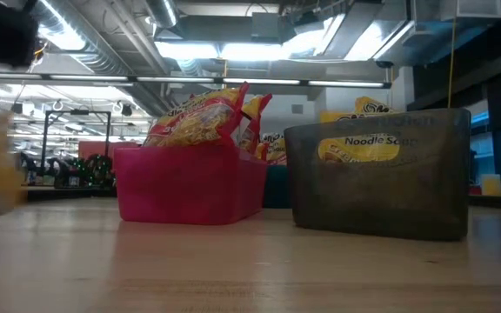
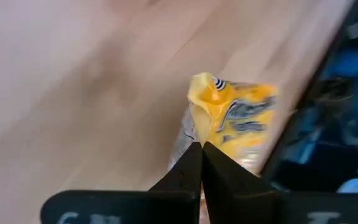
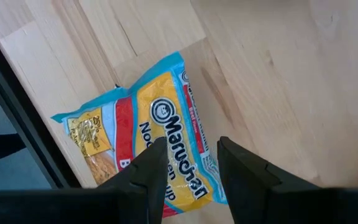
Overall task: Sort Maruchan noodles
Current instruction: Put the yellow bag into the black bin
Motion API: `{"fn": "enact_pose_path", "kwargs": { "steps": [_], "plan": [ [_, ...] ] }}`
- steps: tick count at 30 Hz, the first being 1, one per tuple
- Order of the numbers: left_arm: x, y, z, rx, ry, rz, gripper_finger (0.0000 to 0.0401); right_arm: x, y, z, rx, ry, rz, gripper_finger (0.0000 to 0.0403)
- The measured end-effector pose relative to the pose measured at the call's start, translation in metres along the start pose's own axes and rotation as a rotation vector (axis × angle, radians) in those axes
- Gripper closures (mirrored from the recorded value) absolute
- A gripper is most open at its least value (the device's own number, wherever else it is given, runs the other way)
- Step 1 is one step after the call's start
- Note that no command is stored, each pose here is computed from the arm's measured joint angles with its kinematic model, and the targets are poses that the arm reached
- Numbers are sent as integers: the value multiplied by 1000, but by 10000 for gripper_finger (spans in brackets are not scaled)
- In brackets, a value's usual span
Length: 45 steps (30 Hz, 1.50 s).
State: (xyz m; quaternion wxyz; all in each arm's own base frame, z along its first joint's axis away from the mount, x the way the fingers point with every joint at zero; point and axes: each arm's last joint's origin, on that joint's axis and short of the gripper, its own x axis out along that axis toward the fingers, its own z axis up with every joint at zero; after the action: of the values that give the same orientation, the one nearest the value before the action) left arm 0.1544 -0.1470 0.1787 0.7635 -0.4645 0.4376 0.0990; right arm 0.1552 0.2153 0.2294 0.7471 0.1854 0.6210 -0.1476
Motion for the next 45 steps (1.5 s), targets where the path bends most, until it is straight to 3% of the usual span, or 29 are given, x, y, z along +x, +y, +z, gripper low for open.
{"fn": "enact_pose_path", "kwargs": {
  "steps": [7,14,20,27,33,38,45],
  "plan": [
    [-28,-36,27,129,-142,-140,401,0,0,1,-30,-47,-9,265],
    [-59,-83,71,311,-273,-246,401,0,0,2,-33,-62,-12,265],
    [-76,-108,112,456,-353,-248,401,0,0,2,-31,-62,-11,265],
    [-48,-125,162,560,-292,-212,401,0,0,2,-24,-62,-11,265],
    [-25,-145,199,641,-234,-251,401,0,0,1,-21,-32,-6,265],
    [-12,-164,222,712,-222,-305,401,0,0,1,-22,-26,-5,265],
    [27,-170,240,724,-127,-321,401,0,0,1,-22,-18,-4,265]
  ]
}}
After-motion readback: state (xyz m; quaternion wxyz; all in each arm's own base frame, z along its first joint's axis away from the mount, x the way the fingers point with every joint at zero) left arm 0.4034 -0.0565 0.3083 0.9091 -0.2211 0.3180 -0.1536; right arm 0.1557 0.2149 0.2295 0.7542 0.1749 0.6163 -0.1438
